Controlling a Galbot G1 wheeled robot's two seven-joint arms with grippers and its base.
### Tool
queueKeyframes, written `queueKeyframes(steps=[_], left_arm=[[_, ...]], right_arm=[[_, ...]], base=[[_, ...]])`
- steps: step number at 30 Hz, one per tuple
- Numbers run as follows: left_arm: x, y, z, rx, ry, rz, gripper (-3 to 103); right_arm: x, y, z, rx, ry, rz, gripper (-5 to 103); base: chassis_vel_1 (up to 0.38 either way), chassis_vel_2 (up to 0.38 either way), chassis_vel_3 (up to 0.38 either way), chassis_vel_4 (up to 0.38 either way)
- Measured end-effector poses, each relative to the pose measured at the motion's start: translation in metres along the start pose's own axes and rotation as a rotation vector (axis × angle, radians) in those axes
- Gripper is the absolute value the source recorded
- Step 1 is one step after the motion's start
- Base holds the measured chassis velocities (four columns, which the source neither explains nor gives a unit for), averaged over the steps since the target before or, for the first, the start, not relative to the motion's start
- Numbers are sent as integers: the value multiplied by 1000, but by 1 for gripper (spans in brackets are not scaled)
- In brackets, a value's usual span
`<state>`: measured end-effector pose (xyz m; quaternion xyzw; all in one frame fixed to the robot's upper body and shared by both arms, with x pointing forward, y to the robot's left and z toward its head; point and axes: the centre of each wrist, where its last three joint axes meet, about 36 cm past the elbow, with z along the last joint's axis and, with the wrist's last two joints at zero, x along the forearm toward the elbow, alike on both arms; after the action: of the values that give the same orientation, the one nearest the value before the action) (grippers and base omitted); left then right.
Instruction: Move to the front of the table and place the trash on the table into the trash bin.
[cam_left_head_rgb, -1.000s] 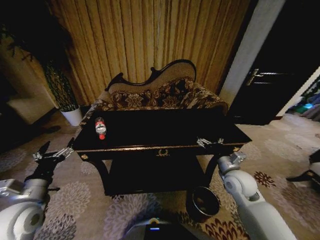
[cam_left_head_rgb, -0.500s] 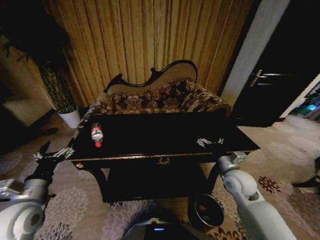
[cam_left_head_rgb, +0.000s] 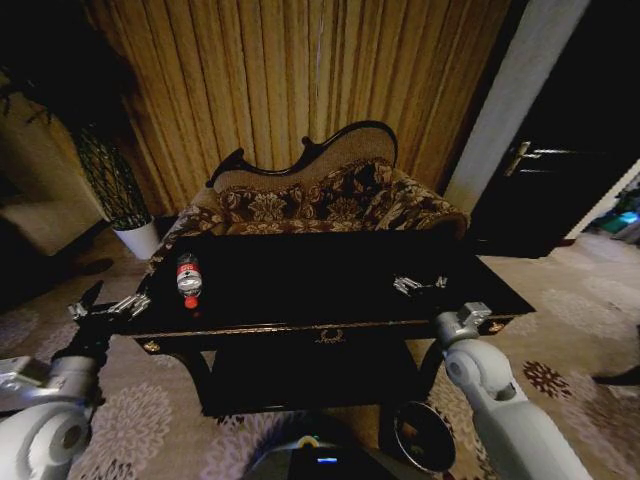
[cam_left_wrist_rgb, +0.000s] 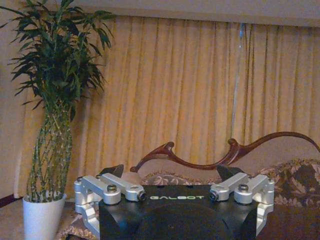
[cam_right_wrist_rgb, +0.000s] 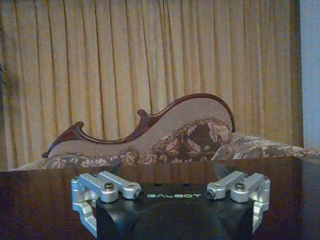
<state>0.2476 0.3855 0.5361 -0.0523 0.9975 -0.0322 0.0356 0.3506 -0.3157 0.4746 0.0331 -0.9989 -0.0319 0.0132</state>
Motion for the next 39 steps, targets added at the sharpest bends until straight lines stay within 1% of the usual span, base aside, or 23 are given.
queueKeyframes(steps=[5,10,11,13,15,16,17,18,20,21,22,23,24,25,26,27,29,30,33,34,35,37,39], left_arm=[[-8,-3,0,7,15,-1,100],[-25,-15,-5,13,29,-9,100],[-33,-20,-7,15,35,-12,100],[-44,-29,-11,11,56,-35,100],[-48,-32,-11,9,65,-43,100],[-57,-42,-14,-1,89,-66,100],[-60,-46,-15,-3,103,-77,100],[-60,-46,-15,-3,103,-77,100],[-70,-57,-20,3,147,-89,100],[-70,-57,-20,3,147,-89,100],[-74,-62,-22,4,168,-91,100],[-74,-62,-22,4,168,-91,100],[-80,-69,-26,11,214,-94,100],[-83,-72,-29,22,245,-88,100],[-87,-74,-32,28,278,-79,100],[-87,-74,-32,28,278,-79,100],[-96,-80,-38,15,339,-74,100],[-96,-80,-38,15,339,-74,100],[-100,-85,-44,1,398,-98,100],[-100,-85,-44,1,398,-98,100],[-103,-87,-44,-3,427,-116,100],[-107,-88,-43,-13,451,-136,100],[-109,-88,-42,-17,459,-145,100]], right_arm=[[1,0,1,0,4,-2,100],[2,2,4,2,13,-2,100],[3,2,6,5,15,0,100],[4,3,8,4,16,2,100],[4,3,9,4,16,3,100],[5,3,12,2,16,7,100],[5,3,13,2,17,9,100],[5,3,13,2,17,9,100],[5,3,16,1,20,12,100],[5,3,16,1,20,12,100],[5,3,17,1,22,13,100],[5,3,17,1,22,13,100],[4,4,19,1,26,11,100],[2,5,20,1,27,9,100],[1,7,22,-1,28,4,100],[1,7,22,-1,28,4,100],[-2,15,28,-8,36,-10,100],[-2,15,28,-8,36,-10,100],[-3,21,34,-10,47,-19,100],[-3,21,34,-10,47,-19,100],[-4,23,37,-9,52,-21,100],[-6,24,40,-10,57,-23,100],[-6,24,41,-9,59,-22,100]], base=[[0,0,0,0],[0,0,0,0],[0,0,0,0],[0,0,0,0],[0,0,0,0],[0,0,0,0],[0,0,0,0],[0,0,0,0],[0,0,0,0],[0,0,0,0],[0,0,0,0],[0,0,0,0],[0,0,0,0],[0,0,0,0],[0,0,0,0],[0,0,0,0],[0,0,0,0],[0,0,0,0],[0,0,0,0],[0,0,0,0],[0,0,0,0],[0,0,0,0],[0,0,0,0]])
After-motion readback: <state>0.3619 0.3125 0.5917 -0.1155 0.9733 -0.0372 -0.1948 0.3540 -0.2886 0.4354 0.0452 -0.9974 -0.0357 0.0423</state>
